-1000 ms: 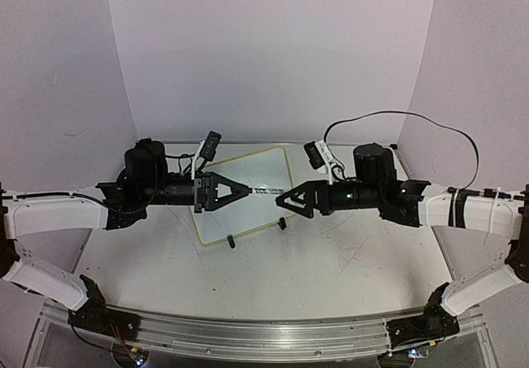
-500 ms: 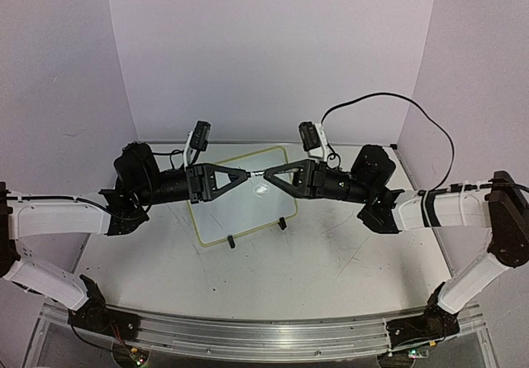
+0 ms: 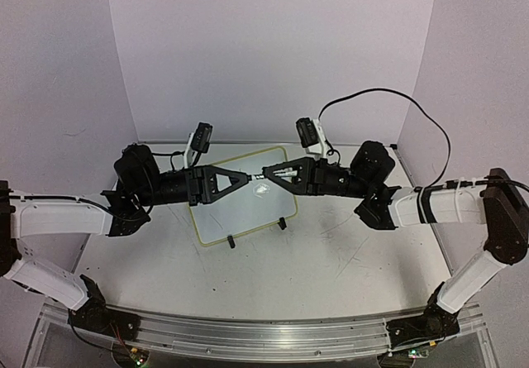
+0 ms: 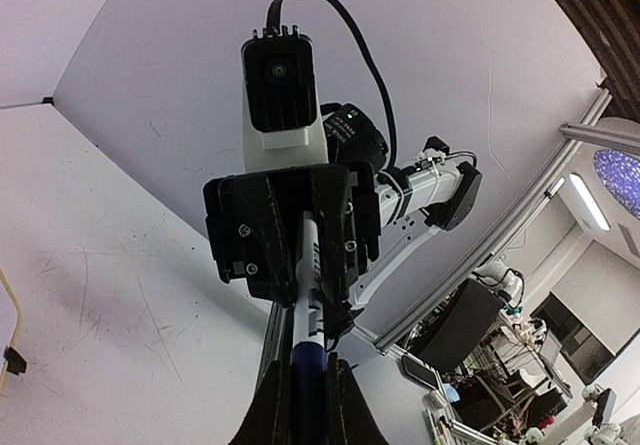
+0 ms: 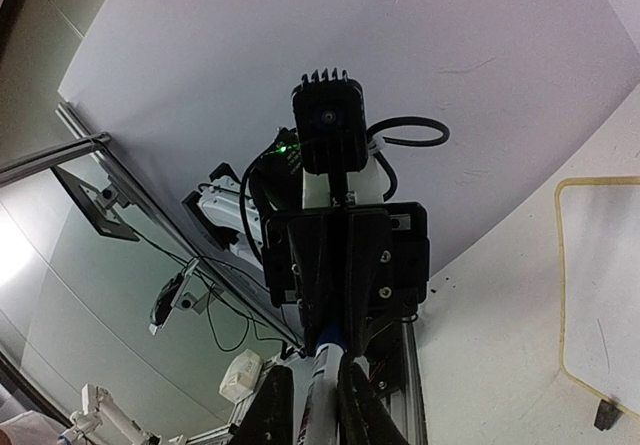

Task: Write a sentence on the whiteboard
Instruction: Open the whiteboard marker from the pen cap.

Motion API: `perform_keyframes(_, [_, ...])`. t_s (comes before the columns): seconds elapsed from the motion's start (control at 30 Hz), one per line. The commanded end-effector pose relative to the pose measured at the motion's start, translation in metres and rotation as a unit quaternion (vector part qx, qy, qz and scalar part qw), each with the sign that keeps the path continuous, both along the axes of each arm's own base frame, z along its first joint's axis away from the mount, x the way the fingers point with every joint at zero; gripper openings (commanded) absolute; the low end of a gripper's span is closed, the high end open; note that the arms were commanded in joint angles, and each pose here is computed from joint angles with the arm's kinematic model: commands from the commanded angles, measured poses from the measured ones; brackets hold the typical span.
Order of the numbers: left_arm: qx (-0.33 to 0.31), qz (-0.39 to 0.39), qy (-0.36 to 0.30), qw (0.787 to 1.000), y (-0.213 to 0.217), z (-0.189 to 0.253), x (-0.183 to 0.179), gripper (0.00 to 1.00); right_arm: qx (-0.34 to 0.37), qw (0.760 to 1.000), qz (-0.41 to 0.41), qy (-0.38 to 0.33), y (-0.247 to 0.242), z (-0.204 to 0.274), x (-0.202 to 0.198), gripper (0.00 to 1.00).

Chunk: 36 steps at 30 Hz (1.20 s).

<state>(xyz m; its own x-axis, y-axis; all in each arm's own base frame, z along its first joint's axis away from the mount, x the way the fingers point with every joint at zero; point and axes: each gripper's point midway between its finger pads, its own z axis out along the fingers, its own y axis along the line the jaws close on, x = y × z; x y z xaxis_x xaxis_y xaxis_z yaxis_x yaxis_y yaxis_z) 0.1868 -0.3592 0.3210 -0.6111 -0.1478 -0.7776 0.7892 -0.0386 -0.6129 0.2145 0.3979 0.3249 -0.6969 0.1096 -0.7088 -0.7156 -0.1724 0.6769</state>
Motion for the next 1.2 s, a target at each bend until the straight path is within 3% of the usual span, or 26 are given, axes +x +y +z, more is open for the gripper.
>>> perform_keyframes(0.0, [-0.008, -0.002, -0.006, 1.000, 0.001, 0.003, -0.001, 0.00, 0.030, 0.998, 0.045, -0.045, 0.002, 0.025, -0.018, 0.16])
perform_keyframes(0.07, [-0.008, -0.004, -0.005, 1.000, 0.002, 0.003, -0.002, 0.00, 0.028, 0.997, 0.048, -0.046, 0.002, 0.023, -0.019, 0.02])
perform_keyframes(0.17, [-0.007, -0.003, 0.001, 1.000, 0.002, 0.001, -0.001, 0.00, 0.026, 0.997, 0.050, -0.047, 0.002, 0.021, -0.020, 0.00])
perform_keyframes(0.2, [-0.007, -0.003, 0.002, 1.000, 0.002, 0.001, -0.001, 0.00, 0.025, 0.997, 0.050, -0.047, 0.001, 0.019, -0.021, 0.13])
perform_keyframes(0.33, [-0.006, -0.003, 0.005, 1.000, 0.004, -0.001, 0.000, 0.00, 0.020, 0.997, 0.051, -0.045, -0.001, 0.013, -0.023, 0.19])
perform_keyframes(0.53, [-0.002, -0.006, 0.012, 1.000, 0.003, -0.005, 0.000, 0.00, 0.015, 0.997, 0.058, -0.044, -0.001, 0.010, -0.025, 0.20])
perform_keyframes(0.6, [-0.001, -0.004, 0.013, 1.000, 0.003, -0.006, 0.001, 0.00, 0.014, 0.997, 0.060, -0.047, -0.001, 0.008, -0.026, 0.25])
perform_keyframes(0.73, [-0.002, -0.004, 0.016, 1.000, 0.004, -0.005, 0.002, 0.00, 0.005, 0.996, 0.069, -0.052, -0.001, 0.004, -0.029, 0.20])
perform_keyframes(0.83, [-0.001, -0.009, 0.017, 1.000, 0.004, -0.005, 0.000, 0.00, -0.001, 0.997, 0.060, -0.050, -0.001, 0.000, -0.025, 0.11])
perform_keyframes(0.9, [0.001, -0.009, 0.022, 1.000, 0.004, -0.008, 0.000, 0.00, 0.000, 0.997, 0.061, -0.051, 0.001, 0.002, -0.023, 0.00])
perform_keyframes(1.07, [-0.002, 0.007, 0.037, 0.999, 0.008, -0.008, 0.007, 0.00, -0.006, 0.999, 0.033, -0.042, -0.004, -0.002, -0.012, 0.00])
perform_keyframes(1.17, [-0.001, 0.007, 0.054, 0.999, 0.024, -0.009, 0.014, 0.00, -0.011, 1.000, -0.014, -0.022, -0.039, -0.009, 0.010, 0.00])
